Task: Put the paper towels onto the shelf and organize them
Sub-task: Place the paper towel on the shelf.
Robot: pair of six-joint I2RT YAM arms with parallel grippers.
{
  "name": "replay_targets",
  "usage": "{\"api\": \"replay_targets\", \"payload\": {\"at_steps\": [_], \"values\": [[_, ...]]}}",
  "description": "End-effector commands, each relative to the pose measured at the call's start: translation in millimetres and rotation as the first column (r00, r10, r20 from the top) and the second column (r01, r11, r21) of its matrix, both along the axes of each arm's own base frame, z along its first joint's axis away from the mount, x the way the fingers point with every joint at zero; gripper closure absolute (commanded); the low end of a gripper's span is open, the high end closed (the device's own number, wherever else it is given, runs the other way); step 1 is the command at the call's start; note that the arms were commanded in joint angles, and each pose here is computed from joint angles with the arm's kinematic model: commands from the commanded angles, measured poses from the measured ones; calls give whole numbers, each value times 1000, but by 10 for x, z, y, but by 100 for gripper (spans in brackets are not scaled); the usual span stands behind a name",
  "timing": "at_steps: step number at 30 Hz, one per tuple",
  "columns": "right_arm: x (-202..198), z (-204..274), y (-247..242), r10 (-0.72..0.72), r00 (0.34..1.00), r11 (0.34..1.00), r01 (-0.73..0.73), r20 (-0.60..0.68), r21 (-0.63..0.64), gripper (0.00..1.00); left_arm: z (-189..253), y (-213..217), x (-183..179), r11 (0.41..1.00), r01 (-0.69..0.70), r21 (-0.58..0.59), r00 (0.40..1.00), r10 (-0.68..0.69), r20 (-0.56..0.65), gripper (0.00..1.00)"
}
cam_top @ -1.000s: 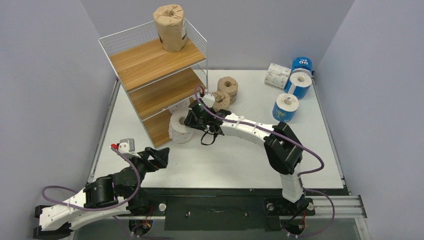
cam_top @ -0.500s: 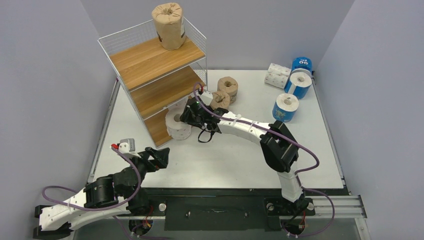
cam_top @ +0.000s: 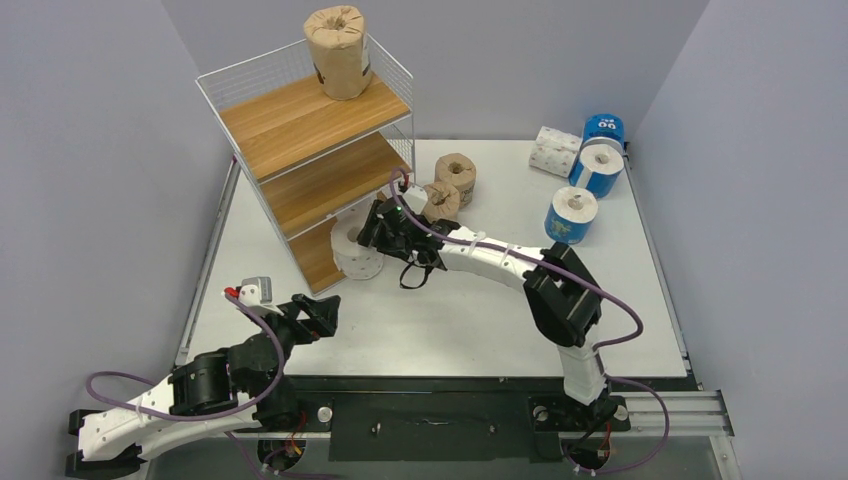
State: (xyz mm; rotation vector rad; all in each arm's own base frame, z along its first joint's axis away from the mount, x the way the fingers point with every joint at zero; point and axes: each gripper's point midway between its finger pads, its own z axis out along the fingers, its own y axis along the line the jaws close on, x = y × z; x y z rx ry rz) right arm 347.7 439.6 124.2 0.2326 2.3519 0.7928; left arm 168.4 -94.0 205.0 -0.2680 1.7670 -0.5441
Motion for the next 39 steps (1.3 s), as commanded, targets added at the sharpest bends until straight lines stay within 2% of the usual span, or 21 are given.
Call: {"api": "replay_targets", "payload": {"at_steps": [1, 12, 16, 17, 18, 19, 21, 22, 30, 39], "values": [[-63, 478, -81, 14, 997, 997, -19, 71, 69, 36, 109, 20, 6, 999, -18, -40, 1000, 18, 2, 7], [-198, 589, -476, 54, 986, 998, -57, 160, 18, 35, 137, 0, 6, 999, -14, -48, 1000, 14, 1, 7], [-313, 585, -484, 173, 946, 984, -176, 275, -13, 38, 155, 5, 1, 999, -12, -44, 1000, 12, -1, 7], [-315, 672, -445, 199, 920, 978, -210, 339, -5, 39, 157, 12, 0, 999, -13, -44, 1000, 13, -1, 7], [-395, 528, -456, 235, 912, 969, -247, 335, -8, 40, 158, 21, 0, 999, -15, -45, 1000, 15, 0, 7], [-376, 589, -436, 242, 894, 964, -265, 377, 9, 40, 159, 27, 1, 999, -17, -45, 1000, 17, 1, 7], [-376, 443, -455, 289, 889, 954, -300, 356, -25, 42, 168, 42, 1, 999, -20, -51, 1000, 21, 5, 7], [-345, 444, -439, 296, 887, 952, -305, 355, -32, 46, 183, 54, 0, 998, -21, -57, 1000, 21, 9, 7], [-235, 22, -243, 305, 893, 951, -302, 332, -61, 57, 207, 169, -22, 997, -36, -73, 999, 37, 9, 7], [-144, -188, -154, 315, 900, 949, -301, 301, -92, 58, 257, 195, -19, 997, -39, -65, 999, 40, 18, 7]]}}
